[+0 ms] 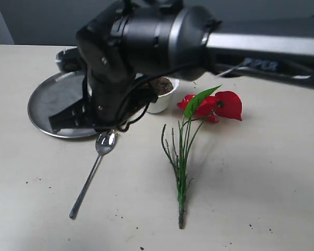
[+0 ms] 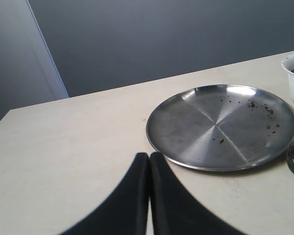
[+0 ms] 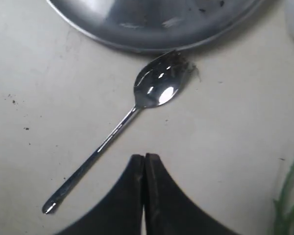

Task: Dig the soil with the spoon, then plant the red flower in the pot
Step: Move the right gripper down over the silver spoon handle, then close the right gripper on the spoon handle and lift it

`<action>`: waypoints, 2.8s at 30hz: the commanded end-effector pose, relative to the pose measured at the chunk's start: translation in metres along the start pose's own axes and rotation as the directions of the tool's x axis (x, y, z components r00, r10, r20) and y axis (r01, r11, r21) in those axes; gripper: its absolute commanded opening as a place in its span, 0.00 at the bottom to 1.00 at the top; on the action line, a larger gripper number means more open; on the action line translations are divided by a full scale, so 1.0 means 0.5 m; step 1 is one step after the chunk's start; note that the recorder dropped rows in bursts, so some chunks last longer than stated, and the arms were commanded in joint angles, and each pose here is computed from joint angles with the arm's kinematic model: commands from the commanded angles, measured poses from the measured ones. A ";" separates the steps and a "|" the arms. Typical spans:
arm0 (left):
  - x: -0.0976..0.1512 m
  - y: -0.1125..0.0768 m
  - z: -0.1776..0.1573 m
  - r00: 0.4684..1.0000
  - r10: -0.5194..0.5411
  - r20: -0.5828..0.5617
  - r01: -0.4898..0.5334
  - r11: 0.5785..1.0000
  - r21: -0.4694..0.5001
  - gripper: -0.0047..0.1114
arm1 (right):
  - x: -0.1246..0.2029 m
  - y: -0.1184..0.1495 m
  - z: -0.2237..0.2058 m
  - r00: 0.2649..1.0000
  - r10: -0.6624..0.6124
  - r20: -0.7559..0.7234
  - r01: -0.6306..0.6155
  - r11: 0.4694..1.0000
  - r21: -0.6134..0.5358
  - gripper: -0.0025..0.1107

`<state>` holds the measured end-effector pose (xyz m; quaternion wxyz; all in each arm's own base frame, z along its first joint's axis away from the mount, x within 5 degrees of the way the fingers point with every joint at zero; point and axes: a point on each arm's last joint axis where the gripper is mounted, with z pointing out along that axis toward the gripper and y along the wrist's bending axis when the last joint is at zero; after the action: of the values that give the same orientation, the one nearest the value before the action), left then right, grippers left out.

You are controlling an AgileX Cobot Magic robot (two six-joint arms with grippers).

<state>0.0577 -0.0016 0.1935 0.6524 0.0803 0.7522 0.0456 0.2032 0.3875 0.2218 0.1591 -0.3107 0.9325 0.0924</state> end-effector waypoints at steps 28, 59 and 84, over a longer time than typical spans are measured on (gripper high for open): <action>0.000 0.000 0.000 1.000 -0.004 0.007 0.004 1.000 0.000 0.04 | 0.075 0.069 0.194 0.911 0.317 -0.265 -0.340 0.939 -0.046 0.46; 0.000 0.000 0.000 1.000 -0.004 0.008 0.004 1.000 0.000 0.04 | 0.002 0.106 0.124 0.945 0.294 -0.140 -0.315 0.935 -0.162 0.46; 0.000 0.000 0.000 1.000 -0.004 0.008 0.004 1.000 0.000 0.04 | 0.034 0.082 0.195 0.939 0.249 -0.237 -0.258 0.966 -0.011 0.46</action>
<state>0.0577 -0.0016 0.1935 0.6524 0.0803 0.7522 0.0456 0.1846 0.4413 0.1253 0.0267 -0.1913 0.9748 0.1118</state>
